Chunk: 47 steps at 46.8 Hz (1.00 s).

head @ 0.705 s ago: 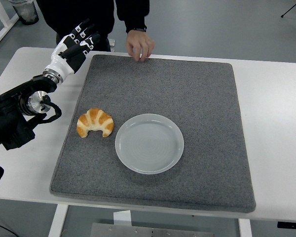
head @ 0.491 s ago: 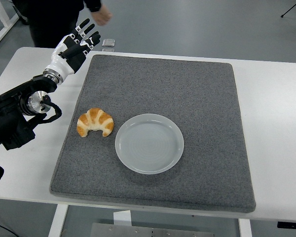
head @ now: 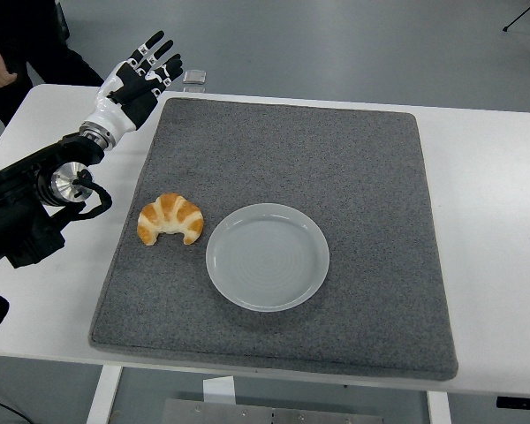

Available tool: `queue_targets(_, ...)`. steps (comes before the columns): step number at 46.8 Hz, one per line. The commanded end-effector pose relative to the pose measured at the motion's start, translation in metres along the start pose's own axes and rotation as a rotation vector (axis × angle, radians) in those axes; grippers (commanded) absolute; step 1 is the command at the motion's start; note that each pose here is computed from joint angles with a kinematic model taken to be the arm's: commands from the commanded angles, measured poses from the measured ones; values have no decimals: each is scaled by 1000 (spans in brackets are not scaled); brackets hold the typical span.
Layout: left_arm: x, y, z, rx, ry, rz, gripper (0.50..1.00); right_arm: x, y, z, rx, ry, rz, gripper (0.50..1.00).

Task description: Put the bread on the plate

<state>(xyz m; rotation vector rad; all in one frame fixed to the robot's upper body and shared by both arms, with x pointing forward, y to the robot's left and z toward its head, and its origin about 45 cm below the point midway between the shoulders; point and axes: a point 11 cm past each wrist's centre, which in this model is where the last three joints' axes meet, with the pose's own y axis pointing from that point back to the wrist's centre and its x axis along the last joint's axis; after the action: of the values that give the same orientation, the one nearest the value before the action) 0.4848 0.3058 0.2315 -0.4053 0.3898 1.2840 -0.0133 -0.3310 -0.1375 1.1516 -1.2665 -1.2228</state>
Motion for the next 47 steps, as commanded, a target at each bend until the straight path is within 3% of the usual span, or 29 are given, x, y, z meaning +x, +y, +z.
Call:
queue_targets(1,-1,1,2,-4,17,-37,992,0,0,0,0,0,0,952)
queue_targets(9,12,5,4,-10,10,-10,994,0,0,0,0,0,-2,952)
queue_targets(47,12,4,6,-7,-5,-9,992,0,0,0,0,0,-2,952)
